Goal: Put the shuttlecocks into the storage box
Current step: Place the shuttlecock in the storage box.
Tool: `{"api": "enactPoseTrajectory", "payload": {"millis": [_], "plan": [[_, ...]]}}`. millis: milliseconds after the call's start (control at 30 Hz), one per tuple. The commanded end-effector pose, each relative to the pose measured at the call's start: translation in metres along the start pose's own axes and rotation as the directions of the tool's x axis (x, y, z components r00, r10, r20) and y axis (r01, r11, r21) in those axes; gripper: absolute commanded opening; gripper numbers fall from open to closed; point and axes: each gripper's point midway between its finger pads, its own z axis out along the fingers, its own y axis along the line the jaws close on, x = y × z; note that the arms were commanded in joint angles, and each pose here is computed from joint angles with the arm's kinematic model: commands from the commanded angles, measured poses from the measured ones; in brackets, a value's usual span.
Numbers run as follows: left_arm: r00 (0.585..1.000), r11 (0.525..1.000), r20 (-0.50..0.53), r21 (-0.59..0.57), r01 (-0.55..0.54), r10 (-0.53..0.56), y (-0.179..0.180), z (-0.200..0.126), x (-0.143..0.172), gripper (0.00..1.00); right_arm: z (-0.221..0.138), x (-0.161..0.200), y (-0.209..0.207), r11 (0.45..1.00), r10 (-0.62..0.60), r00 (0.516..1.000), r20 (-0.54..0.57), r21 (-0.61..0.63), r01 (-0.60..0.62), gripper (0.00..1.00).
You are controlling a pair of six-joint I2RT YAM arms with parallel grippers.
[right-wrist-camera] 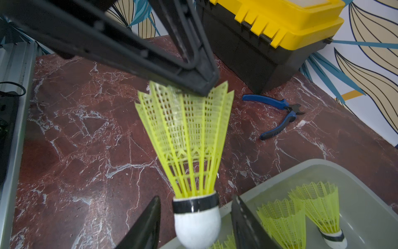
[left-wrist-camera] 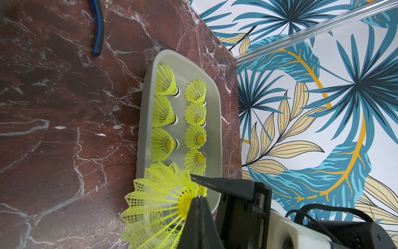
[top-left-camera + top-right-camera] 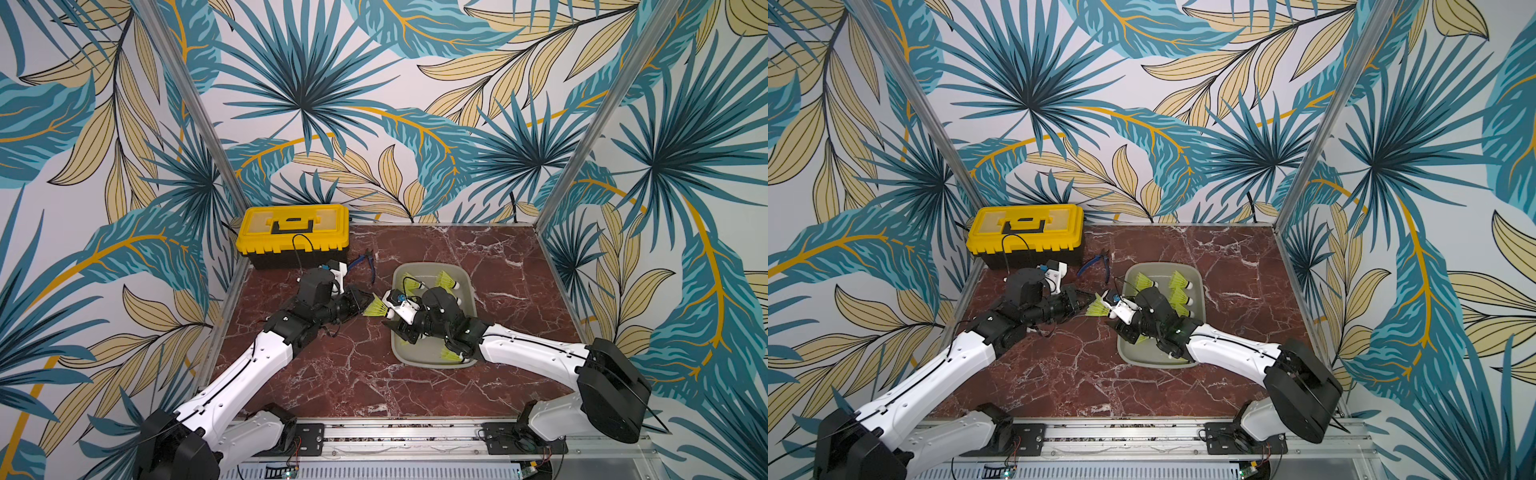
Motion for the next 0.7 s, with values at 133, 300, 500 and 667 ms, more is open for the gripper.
{"api": "enactPoseTrajectory", "payload": {"millis": [133,300,500,667], "plan": [[1.000,0.999,0.011,0.049,-0.016,0.016,-0.017,-0.002,-0.005,0.00,0.004,-0.004,-0.002,1.000,-0.007,1.000,0.011,0.006,0.007,0.43],[1.000,0.999,0.004,0.047,-0.011,0.010,-0.015,-0.001,-0.003,0.00,0.003,-0.003,-0.003,1.000,-0.011,1.000,0.008,0.015,0.011,0.41],[1.000,0.999,-0.009,0.051,-0.004,0.004,-0.012,0.003,0.000,0.00,0.003,-0.002,-0.003,1.000,-0.014,1.000,0.006,0.014,0.014,0.41],[1.000,0.999,-0.014,0.041,-0.002,0.003,-0.008,0.004,0.001,0.00,0.000,0.000,-0.003,1.000,-0.018,1.000,-0.005,0.020,0.018,0.28]]}}
